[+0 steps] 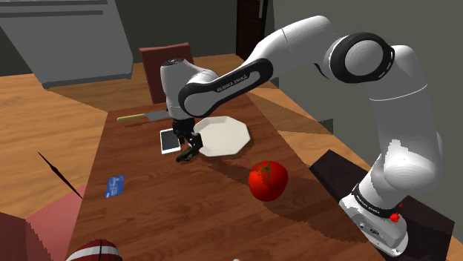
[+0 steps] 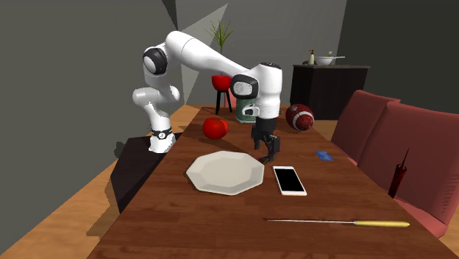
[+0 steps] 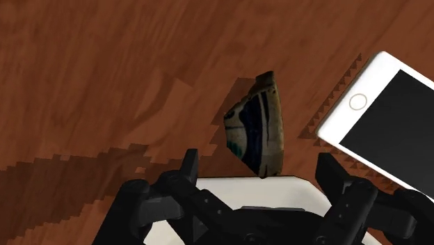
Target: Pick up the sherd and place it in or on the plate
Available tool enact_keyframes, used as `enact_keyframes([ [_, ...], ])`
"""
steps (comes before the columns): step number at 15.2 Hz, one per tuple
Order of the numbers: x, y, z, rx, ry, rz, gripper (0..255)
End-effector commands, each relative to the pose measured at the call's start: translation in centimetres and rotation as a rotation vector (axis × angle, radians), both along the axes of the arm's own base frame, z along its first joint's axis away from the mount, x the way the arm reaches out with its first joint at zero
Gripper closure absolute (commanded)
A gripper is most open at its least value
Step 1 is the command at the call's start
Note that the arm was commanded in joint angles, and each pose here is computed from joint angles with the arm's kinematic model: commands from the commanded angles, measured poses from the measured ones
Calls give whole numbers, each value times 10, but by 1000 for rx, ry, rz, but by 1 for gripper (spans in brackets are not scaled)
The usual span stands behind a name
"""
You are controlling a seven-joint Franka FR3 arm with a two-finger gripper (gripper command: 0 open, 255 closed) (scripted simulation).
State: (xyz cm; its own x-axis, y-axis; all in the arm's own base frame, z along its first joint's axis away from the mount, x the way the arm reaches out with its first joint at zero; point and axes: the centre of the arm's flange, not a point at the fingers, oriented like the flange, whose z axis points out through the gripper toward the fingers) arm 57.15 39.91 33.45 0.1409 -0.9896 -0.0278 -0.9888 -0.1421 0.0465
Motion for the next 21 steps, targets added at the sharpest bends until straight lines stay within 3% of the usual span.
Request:
enact_keyframes([
  [1,0,0,-9,1,-1,-8,0],
  [5,-1,0,-28,1,-1,-8,0],
  [12,-1,0,-28,1,-1,-8,0],
  [13,-1,0,-28,1,-1,-8,255],
  [21,-1,-1,-28,1,-1,-8,255],
])
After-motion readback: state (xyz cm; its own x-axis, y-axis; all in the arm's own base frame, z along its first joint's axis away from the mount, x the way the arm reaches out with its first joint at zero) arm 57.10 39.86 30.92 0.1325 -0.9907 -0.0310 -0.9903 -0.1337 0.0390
